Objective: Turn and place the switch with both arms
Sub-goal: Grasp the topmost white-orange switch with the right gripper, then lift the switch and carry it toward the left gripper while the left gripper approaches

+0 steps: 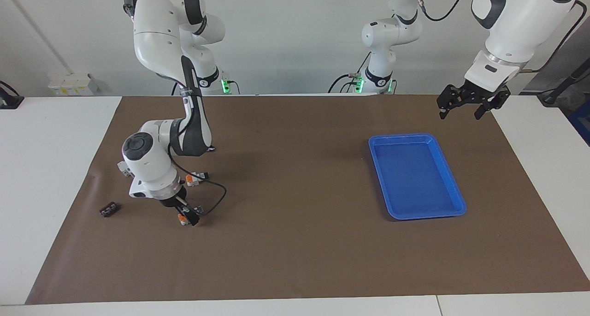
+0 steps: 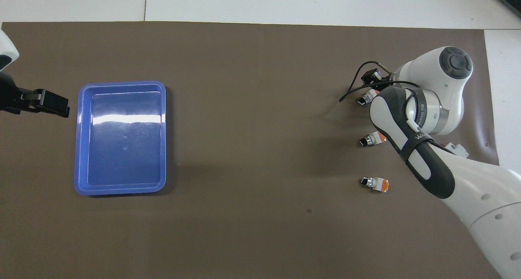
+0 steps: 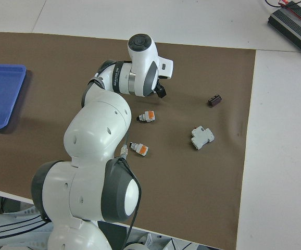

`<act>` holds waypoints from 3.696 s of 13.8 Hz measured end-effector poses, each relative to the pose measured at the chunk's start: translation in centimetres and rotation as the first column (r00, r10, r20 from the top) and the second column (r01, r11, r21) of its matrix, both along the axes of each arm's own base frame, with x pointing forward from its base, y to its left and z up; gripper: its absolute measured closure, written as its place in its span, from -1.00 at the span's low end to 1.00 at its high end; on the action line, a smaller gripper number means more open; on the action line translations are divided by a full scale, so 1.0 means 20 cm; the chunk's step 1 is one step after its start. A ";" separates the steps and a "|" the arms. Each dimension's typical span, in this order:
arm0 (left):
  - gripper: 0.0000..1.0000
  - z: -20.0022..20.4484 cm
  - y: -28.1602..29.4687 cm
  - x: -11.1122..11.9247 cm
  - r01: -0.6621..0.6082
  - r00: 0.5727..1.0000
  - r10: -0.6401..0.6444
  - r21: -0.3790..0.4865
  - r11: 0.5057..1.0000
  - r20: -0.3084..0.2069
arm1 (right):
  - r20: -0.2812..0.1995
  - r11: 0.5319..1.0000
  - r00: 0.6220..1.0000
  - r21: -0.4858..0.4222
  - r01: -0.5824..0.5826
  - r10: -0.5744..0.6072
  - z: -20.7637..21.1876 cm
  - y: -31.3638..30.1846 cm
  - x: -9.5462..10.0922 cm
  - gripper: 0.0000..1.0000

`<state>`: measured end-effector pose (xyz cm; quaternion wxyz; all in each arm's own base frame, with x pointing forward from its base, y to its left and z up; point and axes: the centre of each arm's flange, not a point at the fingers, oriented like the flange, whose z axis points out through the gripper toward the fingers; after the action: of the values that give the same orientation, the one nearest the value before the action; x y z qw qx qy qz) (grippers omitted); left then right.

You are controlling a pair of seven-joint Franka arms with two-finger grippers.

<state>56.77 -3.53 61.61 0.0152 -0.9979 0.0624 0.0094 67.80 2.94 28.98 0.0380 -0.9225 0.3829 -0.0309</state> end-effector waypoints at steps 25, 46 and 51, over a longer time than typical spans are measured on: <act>-1.00 0.00 0.00 0.00 0.000 1.000 0.000 0.000 1.000 0.000 | -0.352 0.690 0.859 0.514 0.509 -0.372 1.18 0.54 -0.21 0.15; -0.65 0.12 -0.59 -0.07 -0.413 0.911 0.304 -0.607 0.679 -0.279 | -0.449 0.550 0.786 0.561 0.618 -0.426 1.37 1.78 -0.57 0.15; -0.13 0.05 -0.63 -0.13 -0.570 0.822 0.385 -0.596 0.566 -0.420 | -0.481 0.607 0.789 0.513 0.607 -0.383 1.42 1.76 -0.63 0.15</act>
<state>54.08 -16.23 62.70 -0.3742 -0.8960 -0.2119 0.1105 55.18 38.10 57.41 0.2788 -0.6975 0.6134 0.2441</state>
